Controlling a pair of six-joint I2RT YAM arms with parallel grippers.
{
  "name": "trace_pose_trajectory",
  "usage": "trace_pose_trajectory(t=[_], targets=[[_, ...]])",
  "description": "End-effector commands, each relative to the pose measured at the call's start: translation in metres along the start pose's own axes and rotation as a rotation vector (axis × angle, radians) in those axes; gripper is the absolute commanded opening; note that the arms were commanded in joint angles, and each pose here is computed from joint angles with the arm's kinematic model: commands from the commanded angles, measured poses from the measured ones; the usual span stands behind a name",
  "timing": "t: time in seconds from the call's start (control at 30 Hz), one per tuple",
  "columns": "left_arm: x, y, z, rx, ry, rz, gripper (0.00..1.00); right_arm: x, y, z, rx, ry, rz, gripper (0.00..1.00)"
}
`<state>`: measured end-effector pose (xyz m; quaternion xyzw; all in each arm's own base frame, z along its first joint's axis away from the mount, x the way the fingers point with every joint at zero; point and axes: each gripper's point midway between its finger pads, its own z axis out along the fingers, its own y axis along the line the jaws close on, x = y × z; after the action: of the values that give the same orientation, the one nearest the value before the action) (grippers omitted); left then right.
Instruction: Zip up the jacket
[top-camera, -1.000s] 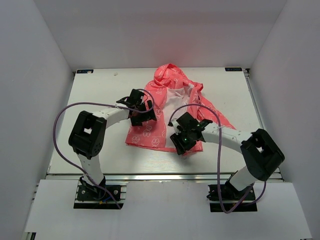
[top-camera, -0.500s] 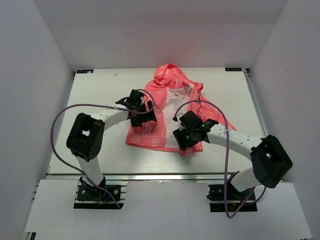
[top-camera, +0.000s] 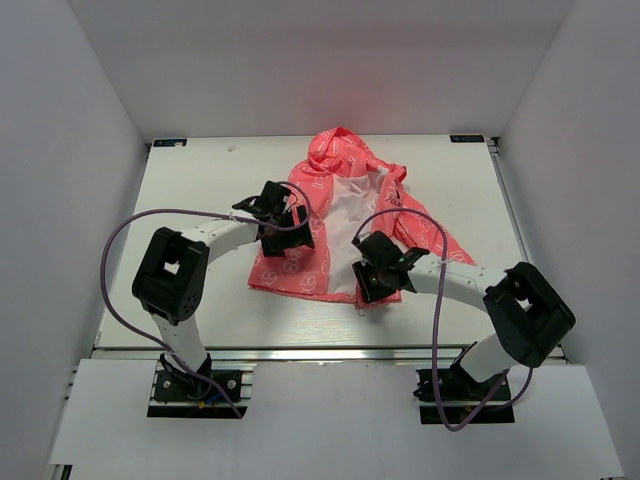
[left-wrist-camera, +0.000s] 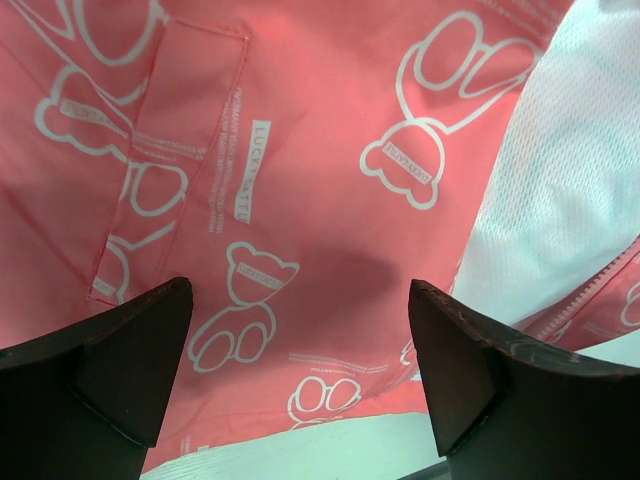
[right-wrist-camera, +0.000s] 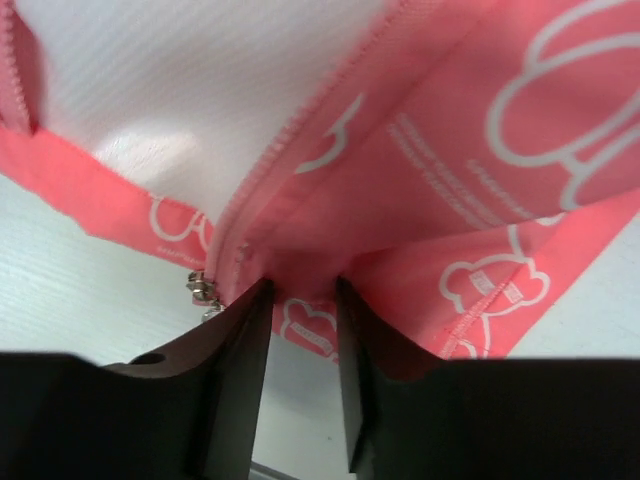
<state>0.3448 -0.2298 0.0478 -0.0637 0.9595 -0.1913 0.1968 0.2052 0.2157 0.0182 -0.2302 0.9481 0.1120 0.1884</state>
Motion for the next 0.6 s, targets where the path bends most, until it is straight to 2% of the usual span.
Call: trace_pose_trajectory(t=[0.0,0.07,0.17,0.33,0.43,0.57], targets=[[-0.015,-0.018,-0.025,0.039,-0.052,0.037,0.98,0.022,-0.005,0.018,0.050,0.035,0.052,0.36],[-0.016,-0.020,-0.027,0.039,-0.054,0.043,0.98,0.021,-0.008,0.017,0.076,0.025,0.052,0.25],[-0.020,-0.033,-0.034,0.077,-0.064,0.073,0.98,0.012,-0.007,0.007,0.068,-0.020,0.047,0.00],[-0.020,-0.059,-0.045,0.143,-0.077,0.173,0.98,-0.015,-0.002,-0.021,0.048,-0.115,0.011,0.00],[-0.013,-0.082,-0.053,0.245,-0.049,0.246,0.98,-0.025,0.001,-0.036,0.043,-0.126,-0.005,0.00],[0.004,-0.124,-0.064,0.481,-0.004,0.356,0.98,-0.037,0.004,-0.057,0.024,-0.170,-0.022,0.00]])
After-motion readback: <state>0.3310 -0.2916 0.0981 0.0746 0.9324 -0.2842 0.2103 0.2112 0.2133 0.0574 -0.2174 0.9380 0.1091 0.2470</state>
